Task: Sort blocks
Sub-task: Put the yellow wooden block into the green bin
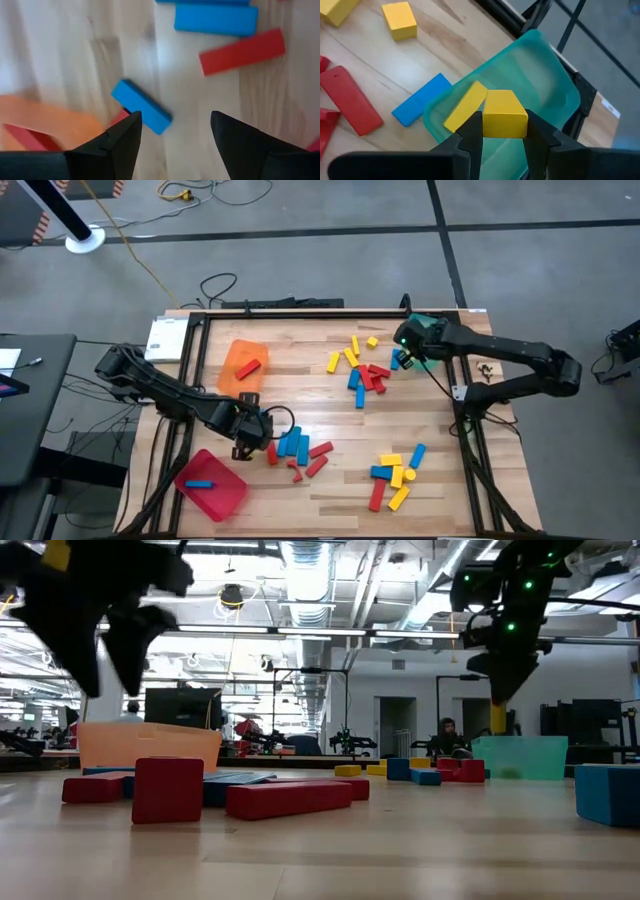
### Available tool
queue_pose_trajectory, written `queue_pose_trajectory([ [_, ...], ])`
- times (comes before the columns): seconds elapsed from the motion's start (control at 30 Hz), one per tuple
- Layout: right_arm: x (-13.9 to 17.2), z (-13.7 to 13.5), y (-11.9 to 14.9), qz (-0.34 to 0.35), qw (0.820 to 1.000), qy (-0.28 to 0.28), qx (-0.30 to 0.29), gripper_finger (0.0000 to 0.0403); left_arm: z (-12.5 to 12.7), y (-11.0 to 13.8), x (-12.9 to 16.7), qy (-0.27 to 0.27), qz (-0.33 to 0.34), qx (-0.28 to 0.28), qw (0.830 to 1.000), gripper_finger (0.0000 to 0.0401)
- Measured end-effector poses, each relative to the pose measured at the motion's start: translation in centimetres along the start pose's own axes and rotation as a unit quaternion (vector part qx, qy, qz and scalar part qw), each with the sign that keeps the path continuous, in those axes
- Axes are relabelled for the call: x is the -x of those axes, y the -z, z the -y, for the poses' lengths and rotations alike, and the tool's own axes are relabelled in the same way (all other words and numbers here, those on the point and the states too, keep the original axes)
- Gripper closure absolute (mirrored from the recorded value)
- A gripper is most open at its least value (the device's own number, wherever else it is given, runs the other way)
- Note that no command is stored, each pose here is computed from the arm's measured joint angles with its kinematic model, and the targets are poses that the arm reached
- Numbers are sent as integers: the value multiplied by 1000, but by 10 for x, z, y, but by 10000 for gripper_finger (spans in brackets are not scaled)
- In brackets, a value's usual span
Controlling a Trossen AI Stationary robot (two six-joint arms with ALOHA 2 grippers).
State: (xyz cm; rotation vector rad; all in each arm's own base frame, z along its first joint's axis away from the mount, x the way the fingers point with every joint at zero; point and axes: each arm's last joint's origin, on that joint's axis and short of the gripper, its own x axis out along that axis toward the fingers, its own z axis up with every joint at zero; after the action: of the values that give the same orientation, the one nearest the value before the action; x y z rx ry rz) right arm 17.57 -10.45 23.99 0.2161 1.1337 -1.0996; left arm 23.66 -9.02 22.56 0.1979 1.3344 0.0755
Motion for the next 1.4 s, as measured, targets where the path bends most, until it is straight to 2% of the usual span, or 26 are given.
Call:
queue_pose_trajectory([
  [0.17,-4,5,-1,-13,1000,-13,-5,284,4,10,-17,39,-19,9,999,168],
  [0.3,-7,10,-2,-25,999,-23,-8,284,4,12,-29,45,-4,18,999,168],
  [0.5,-11,15,-3,-39,998,-36,-19,284,-6,13,-37,34,-4,50,998,168],
  [0.9,-16,26,-1,-70,996,-36,-34,284,-14,10,-38,-2,9,65,998,168],
  [1.17,-36,26,16,-103,993,-50,-21,283,-32,1,-42,-6,32,101,994,168],
  [1.27,-41,22,21,-109,992,-68,-12,265,-41,0,-44,-3,26,117,993,168],
  [1.4,-42,21,20,-97,993,-71,-16,216,-51,0,-47,2,21,135,991,168],
])
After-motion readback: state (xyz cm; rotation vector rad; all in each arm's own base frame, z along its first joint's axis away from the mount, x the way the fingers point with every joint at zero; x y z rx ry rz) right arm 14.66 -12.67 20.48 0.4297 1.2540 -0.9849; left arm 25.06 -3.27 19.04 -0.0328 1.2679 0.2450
